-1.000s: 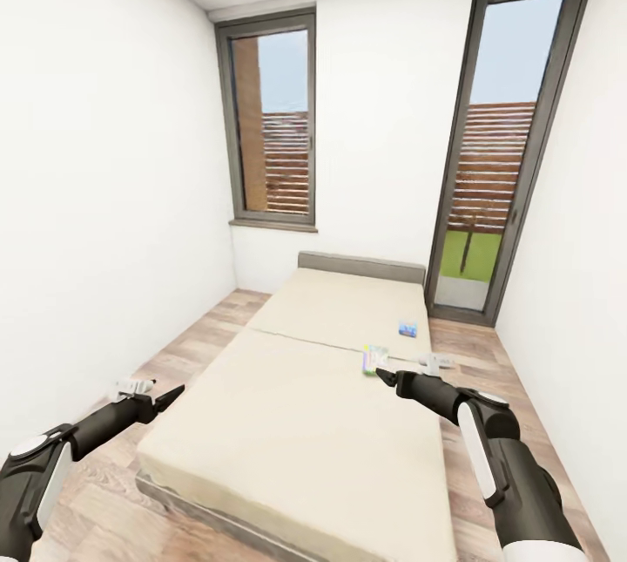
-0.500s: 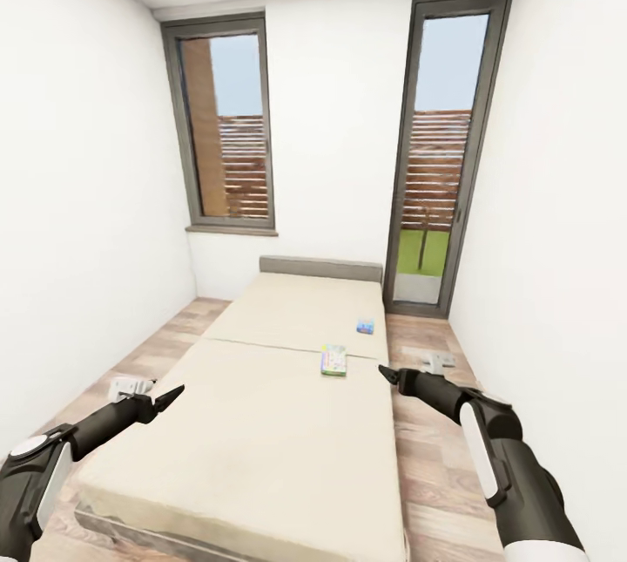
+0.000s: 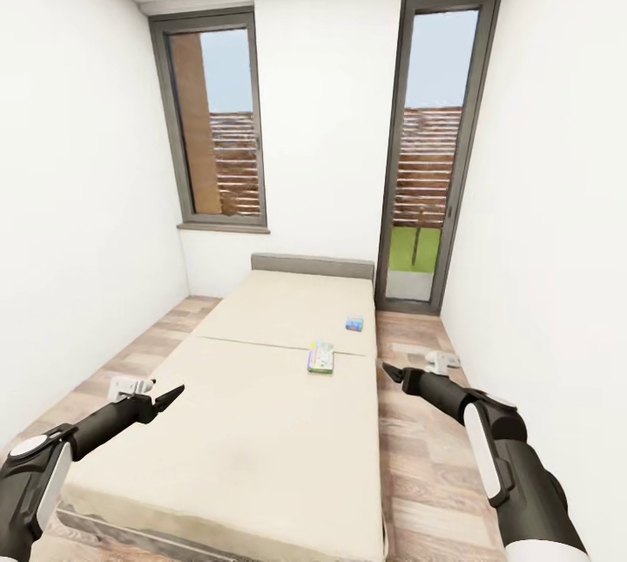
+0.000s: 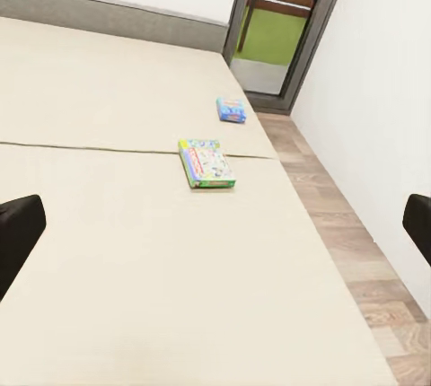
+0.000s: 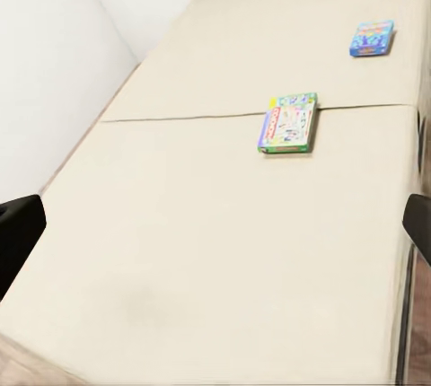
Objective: Put all the toys in the child's room - the three board games (two on the bed and one on the table), the two jigsaw puzzles on the table, and the tennis ball on the table - inside the toy box on the table in the child's room.
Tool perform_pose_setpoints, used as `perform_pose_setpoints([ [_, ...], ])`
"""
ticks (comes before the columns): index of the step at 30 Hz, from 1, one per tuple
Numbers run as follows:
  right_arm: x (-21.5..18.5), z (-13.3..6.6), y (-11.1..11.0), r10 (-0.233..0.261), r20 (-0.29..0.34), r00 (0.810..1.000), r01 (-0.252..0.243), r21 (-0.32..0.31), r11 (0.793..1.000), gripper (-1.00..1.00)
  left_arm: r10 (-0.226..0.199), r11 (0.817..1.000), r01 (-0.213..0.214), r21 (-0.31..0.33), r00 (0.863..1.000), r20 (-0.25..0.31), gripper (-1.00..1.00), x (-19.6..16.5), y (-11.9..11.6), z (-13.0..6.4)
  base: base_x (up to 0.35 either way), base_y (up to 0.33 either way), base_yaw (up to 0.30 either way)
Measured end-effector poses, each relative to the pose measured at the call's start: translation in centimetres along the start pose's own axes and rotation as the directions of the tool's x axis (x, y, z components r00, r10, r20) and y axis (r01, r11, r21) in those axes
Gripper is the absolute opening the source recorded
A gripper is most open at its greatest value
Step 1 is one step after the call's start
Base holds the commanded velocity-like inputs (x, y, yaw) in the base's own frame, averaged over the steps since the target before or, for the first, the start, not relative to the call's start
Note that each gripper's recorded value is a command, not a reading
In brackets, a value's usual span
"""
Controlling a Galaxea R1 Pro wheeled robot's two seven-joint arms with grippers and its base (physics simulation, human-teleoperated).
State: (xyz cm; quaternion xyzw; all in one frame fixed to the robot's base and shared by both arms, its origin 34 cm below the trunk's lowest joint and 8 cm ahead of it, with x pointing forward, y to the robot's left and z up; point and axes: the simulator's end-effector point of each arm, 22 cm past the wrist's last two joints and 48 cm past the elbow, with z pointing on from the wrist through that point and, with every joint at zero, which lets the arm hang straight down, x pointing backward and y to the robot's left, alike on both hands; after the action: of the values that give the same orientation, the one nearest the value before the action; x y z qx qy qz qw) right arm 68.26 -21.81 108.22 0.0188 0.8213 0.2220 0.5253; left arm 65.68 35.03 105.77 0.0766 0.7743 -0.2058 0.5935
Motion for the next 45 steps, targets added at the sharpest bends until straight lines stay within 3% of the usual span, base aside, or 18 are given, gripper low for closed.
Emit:
perform_pose_setpoints([
  [15,2.1,0.8,-1.2,0.017,-0.045,0.999,-0.017,0.011,1.0,1.0,-0.008,1.0,0.008,-0.005,1.0,-0.022,1.0,1.2,0.4,0.4,0.021,-0.002,0.0],
  [29,3.2,1.3,-2.0,0.027,-0.065,0.998,-0.025,0.021,0.999,1.0,-0.016,1.0,0.015,-0.015,0.999,-0.042,1.0,2.4,0.8,0.7,0.267,-0.073,-0.004],
  [45,3.8,1.7,-2.2,0.032,-0.075,0.997,-0.03,0.024,0.999,1.0,-0.023,1.0,0.022,-0.012,0.998,-0.051,1.0,3.0,0.9,0.9,0.071,-0.145,-0.154],
])
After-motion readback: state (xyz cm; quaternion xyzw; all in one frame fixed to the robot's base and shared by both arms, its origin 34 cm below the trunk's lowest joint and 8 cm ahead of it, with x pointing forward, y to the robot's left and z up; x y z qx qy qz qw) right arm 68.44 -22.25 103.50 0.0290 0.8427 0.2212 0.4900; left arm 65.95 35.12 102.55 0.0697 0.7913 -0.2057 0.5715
